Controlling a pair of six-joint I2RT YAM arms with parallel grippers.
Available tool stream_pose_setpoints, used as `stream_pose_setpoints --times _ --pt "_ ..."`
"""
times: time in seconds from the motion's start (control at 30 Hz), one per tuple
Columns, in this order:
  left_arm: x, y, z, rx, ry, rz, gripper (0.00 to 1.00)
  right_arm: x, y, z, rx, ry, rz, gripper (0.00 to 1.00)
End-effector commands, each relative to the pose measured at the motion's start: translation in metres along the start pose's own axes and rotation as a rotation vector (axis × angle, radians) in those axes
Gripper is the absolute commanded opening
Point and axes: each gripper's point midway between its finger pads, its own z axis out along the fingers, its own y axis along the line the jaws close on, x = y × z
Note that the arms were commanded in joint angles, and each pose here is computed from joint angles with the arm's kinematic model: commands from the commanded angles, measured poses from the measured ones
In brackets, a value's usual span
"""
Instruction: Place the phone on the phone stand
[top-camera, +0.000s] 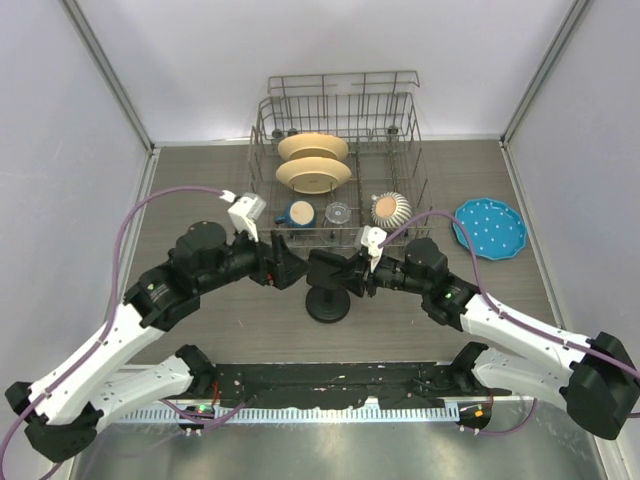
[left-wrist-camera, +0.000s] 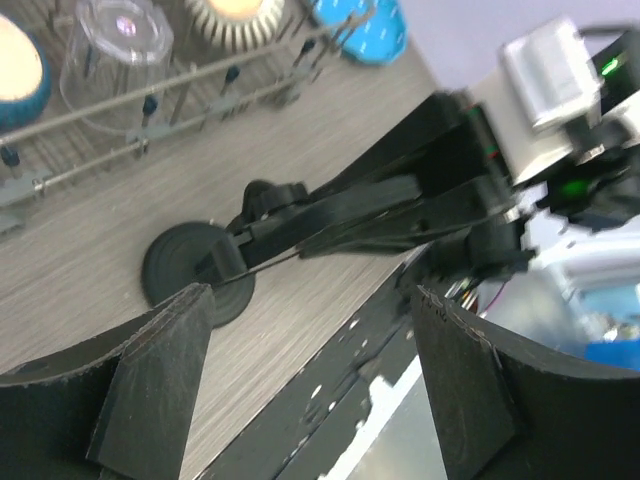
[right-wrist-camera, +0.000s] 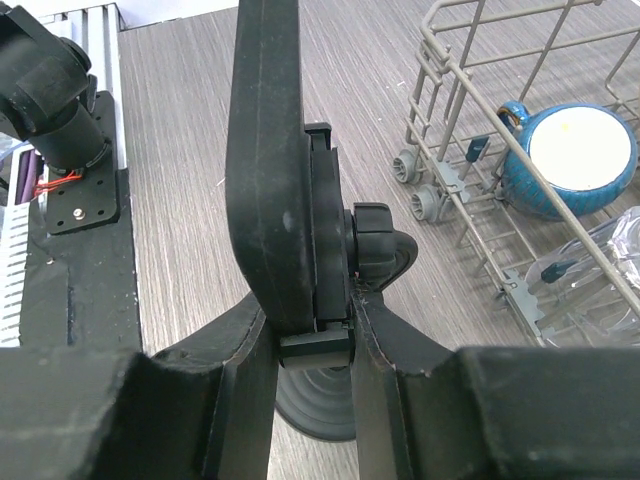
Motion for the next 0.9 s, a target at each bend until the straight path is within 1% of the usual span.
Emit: stream_pose_setpoints --times 0.0,0.03,0.1,0.13,0.17,0.23,0.27,0.3,0.33,0.37,0.57,0.7,0.77,0.8,0.87 --pt "0.01 -0.008 -0.003 0.072 0.093 0.194 0.82 -0.036 0.019 -0.003 -0.081 -0.069 0.03 0.19" --pt "0.011 -0.009 -0.001 0.086 0.106 0.226 0.81 -0.034 0.019 -0.003 -0.078 -0.051 0.042 0.21" --pt "0.009 -0.016 -0.003 0.137 0.107 0.302 0.83 -0.031 0.016 -0.002 -0.06 -0.028 0.059 0.33" --pt "0.009 -0.017 -0.003 0.146 0.107 0.314 0.85 -0.031 0.014 -0.003 -0.047 -0.016 0.069 0.39" --pt "0.007 -0.02 -0.003 0.16 0.107 0.327 0.88 -0.031 0.013 -0.004 -0.035 -0.011 0.095 0.47" --pt "0.003 -0.021 -0.002 0.152 0.101 0.322 0.9 -0.03 0.008 -0.007 0.005 -0.007 0.115 0.56" --pt "0.001 -0.021 -0.001 0.146 0.092 0.311 0.91 -0.034 0.009 -0.01 0.014 -0.017 0.128 0.65" --pt "0.0 -0.021 -0.001 0.147 0.082 0.301 0.91 -0.035 0.007 -0.012 0.034 -0.017 0.138 0.7" --pt "-0.004 -0.026 0.0 0.163 0.054 0.275 0.91 -0.035 0.007 -0.014 0.042 -0.011 0.155 0.75" --pt "0.0 -0.026 0.0 0.172 0.055 0.265 0.92 -0.039 0.009 -0.018 0.043 -0.023 0.158 0.78" --pt "0.012 -0.022 0.002 0.188 0.063 0.234 0.92 -0.047 0.021 -0.028 0.012 -0.042 0.221 0.79" --pt "0.019 -0.019 0.0 0.187 0.072 0.219 0.92 -0.044 0.017 -0.037 0.062 -0.028 0.23 0.79" --pt "0.021 -0.016 0.0 0.174 0.065 0.197 0.92 -0.047 0.006 -0.04 0.138 -0.037 0.24 0.8" --pt "0.021 -0.016 -0.001 0.172 0.058 0.189 0.92 -0.036 0.002 -0.043 0.175 0.005 0.269 0.8" --pt "0.02 -0.015 -0.005 0.167 0.039 0.171 0.92 -0.036 -0.011 -0.053 0.282 0.002 0.31 0.8"
